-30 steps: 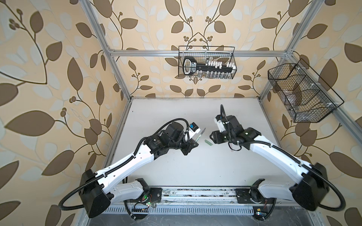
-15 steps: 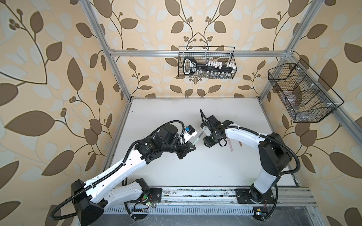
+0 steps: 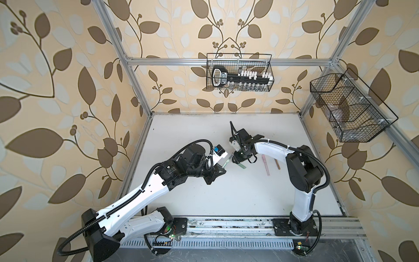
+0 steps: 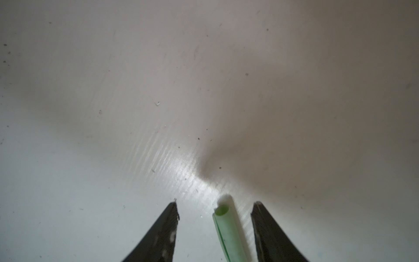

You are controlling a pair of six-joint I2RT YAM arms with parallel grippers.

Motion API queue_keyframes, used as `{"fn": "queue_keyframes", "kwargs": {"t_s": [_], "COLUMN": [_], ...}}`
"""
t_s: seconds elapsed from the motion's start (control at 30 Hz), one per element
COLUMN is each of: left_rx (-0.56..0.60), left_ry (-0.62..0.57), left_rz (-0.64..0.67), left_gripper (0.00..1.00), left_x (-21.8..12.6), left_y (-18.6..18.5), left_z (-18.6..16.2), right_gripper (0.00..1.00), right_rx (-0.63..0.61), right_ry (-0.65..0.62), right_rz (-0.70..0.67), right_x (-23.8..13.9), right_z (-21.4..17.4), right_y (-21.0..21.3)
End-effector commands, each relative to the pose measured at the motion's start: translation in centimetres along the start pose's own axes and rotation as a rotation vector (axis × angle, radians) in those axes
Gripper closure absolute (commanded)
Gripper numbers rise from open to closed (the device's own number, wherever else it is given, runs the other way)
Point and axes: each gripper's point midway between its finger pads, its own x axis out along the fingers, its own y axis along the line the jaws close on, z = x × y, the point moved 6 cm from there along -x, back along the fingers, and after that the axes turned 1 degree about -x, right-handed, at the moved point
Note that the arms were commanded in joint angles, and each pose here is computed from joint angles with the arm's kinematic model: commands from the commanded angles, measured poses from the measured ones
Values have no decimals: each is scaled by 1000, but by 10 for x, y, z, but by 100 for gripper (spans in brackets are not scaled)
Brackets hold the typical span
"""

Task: Insert the pens into the pen caps
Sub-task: 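Move the right gripper over the green cap and lower it around the cap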

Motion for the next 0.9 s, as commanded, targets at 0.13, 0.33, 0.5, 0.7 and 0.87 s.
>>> {"fn": "queue_keyframes", "kwargs": {"t_s": [0.13,0.33,0.5,0.7,0.87], "left_rx": [-6,-6,-7,-9,-9], "left_ry": [-31,-28,-26,-18,-13], "left_rz": [23,36,51,57,58], "left_gripper": [100,100,100,100,100], "left_x": [-9,-8,-8,-5,-3], "left_y": [0,1,3,5,6], "left_z": [0,1,0,-1,-1], "right_gripper": [45,45,46,48,57], "right_rx": [-11,-17,8,48,69], "right_ry": [34,80,107,162,194], "right_rz": [62,116,140,143,108], "right_x": [13,14,6,-10,-31], "right_z": [-1,-16,-37,-71,-94], "right_y": [8,19,22,24,22]}}
